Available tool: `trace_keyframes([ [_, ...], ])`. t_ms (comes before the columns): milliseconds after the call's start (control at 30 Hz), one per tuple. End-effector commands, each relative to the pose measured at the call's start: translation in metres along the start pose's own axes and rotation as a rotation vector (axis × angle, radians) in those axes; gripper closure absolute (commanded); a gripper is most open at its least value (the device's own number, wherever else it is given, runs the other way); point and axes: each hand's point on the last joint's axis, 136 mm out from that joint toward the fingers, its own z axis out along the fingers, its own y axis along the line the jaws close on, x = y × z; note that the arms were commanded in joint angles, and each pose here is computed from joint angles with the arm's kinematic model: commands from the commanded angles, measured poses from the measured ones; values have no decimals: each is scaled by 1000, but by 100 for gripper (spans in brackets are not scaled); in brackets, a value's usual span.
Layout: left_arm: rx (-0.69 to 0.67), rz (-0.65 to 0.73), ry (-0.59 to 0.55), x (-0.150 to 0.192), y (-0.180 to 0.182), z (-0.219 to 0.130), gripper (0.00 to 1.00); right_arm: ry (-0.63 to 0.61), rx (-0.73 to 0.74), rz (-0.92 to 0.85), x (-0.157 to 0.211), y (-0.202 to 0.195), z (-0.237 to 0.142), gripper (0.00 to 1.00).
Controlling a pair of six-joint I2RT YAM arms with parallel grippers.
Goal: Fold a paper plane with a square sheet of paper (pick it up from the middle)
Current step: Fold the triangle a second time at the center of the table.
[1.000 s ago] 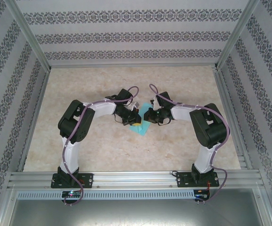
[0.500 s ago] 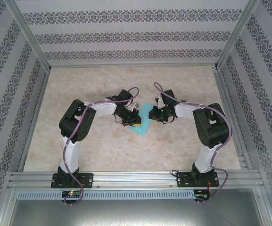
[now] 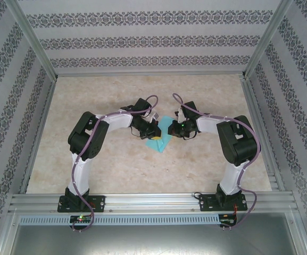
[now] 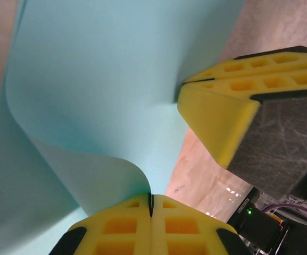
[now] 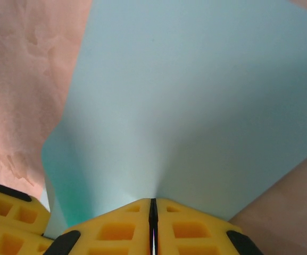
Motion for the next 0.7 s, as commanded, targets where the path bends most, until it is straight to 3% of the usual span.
trace_keyframes([
  [0,-3,-12,27,2,-3,8,96,16,-2,-19,1,4,0,89],
  [667,3,-17,25,-5,-4,15,96,26,-1,-19,4,4,4,90],
])
